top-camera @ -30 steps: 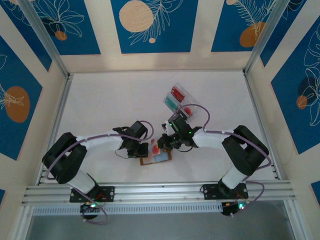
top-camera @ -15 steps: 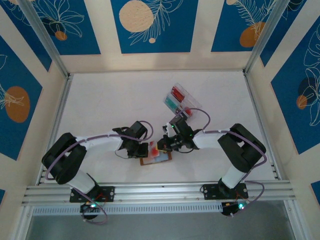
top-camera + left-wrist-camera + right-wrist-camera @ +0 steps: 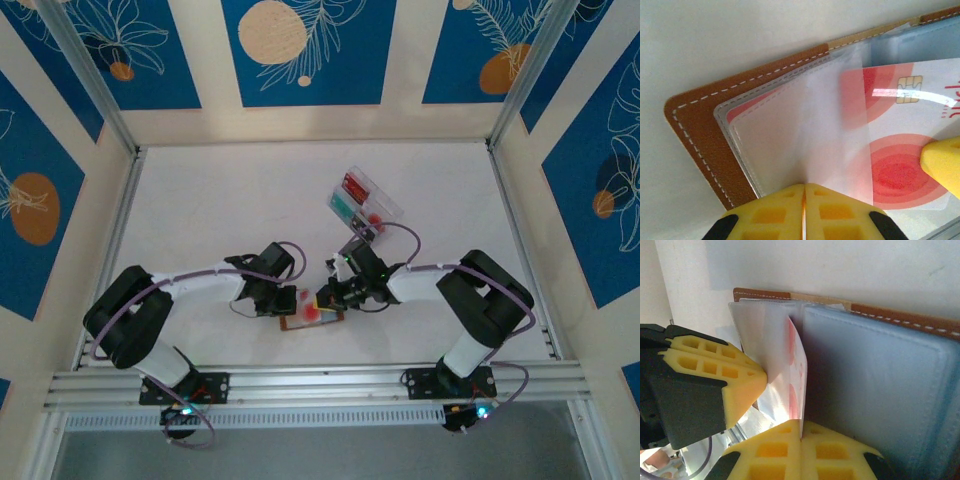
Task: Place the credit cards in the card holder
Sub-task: Insert the credit card into the card slot, then flip over the card slot in the card holder.
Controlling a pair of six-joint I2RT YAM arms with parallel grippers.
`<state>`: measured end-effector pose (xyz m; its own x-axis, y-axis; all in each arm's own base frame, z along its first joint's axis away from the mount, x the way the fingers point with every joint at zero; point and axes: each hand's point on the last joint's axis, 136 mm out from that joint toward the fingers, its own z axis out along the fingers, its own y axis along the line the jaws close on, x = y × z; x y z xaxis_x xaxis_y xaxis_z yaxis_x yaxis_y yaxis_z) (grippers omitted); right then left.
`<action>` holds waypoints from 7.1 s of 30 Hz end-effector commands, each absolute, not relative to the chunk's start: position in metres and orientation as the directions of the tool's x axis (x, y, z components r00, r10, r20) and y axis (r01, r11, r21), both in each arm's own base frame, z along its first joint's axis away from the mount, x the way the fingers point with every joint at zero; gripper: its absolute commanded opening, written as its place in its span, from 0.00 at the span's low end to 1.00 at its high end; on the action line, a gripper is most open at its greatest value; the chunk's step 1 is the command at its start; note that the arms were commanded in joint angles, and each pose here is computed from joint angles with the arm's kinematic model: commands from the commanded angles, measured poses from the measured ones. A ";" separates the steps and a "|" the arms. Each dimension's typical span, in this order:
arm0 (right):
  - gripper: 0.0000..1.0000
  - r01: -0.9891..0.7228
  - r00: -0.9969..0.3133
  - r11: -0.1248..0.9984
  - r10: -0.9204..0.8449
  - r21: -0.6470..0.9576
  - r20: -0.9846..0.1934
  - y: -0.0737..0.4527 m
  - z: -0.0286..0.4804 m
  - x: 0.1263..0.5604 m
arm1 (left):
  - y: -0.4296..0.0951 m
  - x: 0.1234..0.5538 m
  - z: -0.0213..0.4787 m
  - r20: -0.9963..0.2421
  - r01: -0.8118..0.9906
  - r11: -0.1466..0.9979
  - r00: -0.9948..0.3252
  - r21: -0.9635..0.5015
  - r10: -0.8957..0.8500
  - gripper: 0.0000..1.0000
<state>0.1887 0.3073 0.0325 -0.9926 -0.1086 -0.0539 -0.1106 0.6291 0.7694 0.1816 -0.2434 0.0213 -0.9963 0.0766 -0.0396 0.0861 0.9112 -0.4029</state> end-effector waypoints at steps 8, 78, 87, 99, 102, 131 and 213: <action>0.00 -0.104 -0.982 0.655 -0.186 0.749 0.027 0.323 0.016 0.179 | -0.225 0.167 0.005 0.019 0.058 0.936 -0.997 -0.346 0.069 0.08; 0.57 -0.239 -0.958 0.820 -0.286 0.520 0.011 0.387 0.048 0.164 | -0.221 0.180 -0.001 0.063 -0.087 0.840 -0.996 -0.535 -0.063 0.08; 0.57 -0.227 -0.973 0.861 -0.218 0.455 -0.074 0.382 0.047 0.178 | -0.221 0.178 0.000 0.068 -0.101 0.835 -0.995 -0.541 -0.076 0.08; 0.61 -0.261 -0.965 0.952 -0.253 0.159 -0.066 0.345 0.040 0.191 | -0.214 0.176 -0.003 0.059 -0.104 0.852 -0.995 -0.514 -0.086 0.08; 0.61 -0.275 -0.961 0.952 -0.268 0.131 -0.072 0.344 0.040 0.191 | -0.213 0.176 -0.003 0.057 -0.101 0.853 -0.995 -0.512 -0.083 0.08; 0.57 -0.284 -0.959 0.903 -0.260 0.323 -0.116 0.343 0.063 0.195 | -0.213 0.175 -0.003 0.057 -0.101 0.851 -0.995 -0.516 -0.084 0.08; 0.49 -0.215 -0.949 0.690 -0.314 0.691 0.019 0.390 0.081 0.195 | -0.212 0.179 0.017 0.049 -0.140 0.815 -0.989 -0.562 -0.136 0.13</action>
<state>0.1994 0.3603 0.0381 -0.9622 -0.2603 0.0800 -0.1786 0.8250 0.5362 0.1876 -0.2207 0.0203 -0.9935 -0.1132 0.0146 -0.1005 0.8071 -0.5818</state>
